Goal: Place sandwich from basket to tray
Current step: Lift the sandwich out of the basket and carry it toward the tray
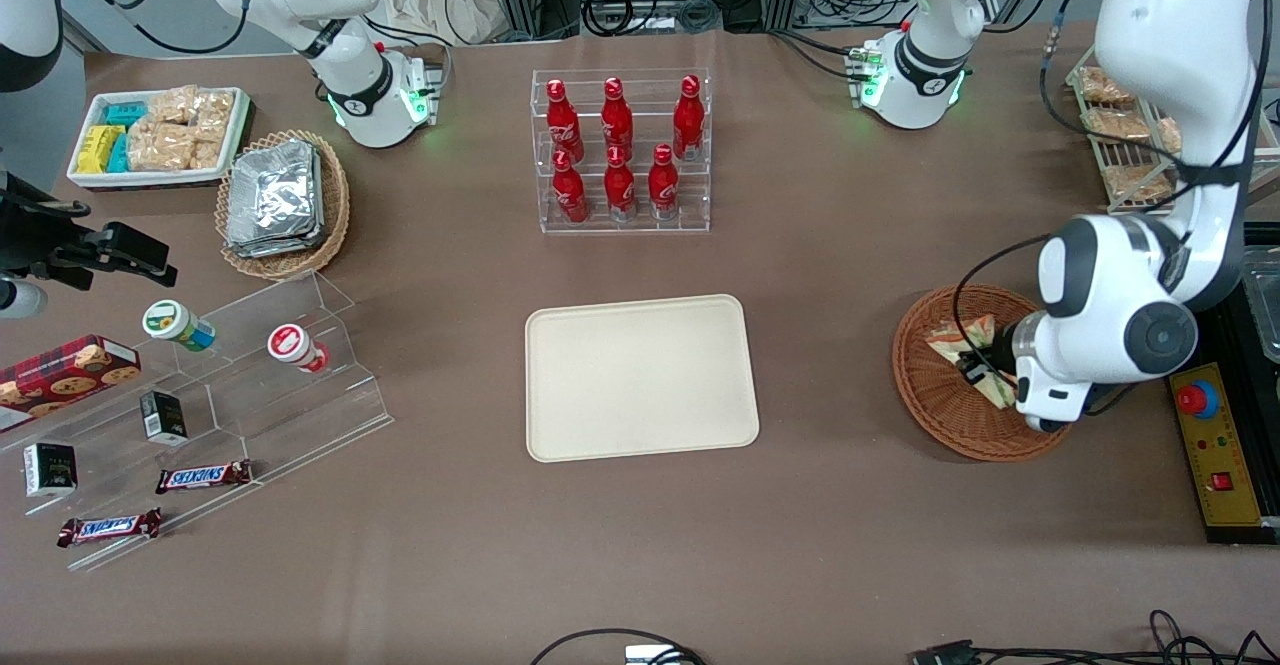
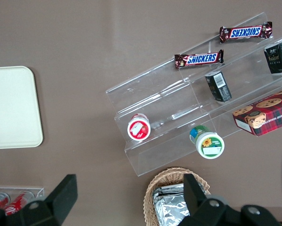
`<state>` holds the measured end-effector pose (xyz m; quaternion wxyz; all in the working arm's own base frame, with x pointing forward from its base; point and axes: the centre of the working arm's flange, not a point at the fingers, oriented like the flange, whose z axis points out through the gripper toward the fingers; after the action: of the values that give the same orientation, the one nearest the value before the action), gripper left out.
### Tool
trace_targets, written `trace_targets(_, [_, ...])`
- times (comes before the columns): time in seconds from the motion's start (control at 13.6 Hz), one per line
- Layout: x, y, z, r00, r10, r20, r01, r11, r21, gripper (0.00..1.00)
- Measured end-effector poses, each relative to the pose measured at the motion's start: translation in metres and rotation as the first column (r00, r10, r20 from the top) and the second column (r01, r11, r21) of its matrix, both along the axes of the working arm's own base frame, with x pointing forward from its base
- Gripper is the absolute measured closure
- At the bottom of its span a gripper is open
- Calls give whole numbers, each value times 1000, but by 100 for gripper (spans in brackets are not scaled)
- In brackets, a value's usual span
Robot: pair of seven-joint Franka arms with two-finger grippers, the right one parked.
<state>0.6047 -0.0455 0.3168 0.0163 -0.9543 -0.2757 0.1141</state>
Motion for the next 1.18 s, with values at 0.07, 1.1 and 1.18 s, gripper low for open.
trace_targets(0.07, [-3,-13,22,1000,-24,20,24,1000,-2,80])
trace_targets(1.1, [-32,-212,80,889,-447,98,456,884,-107,81])
trace_targets(1.18, [-31,-220,76,884,-457,97,466,877,-116,81])
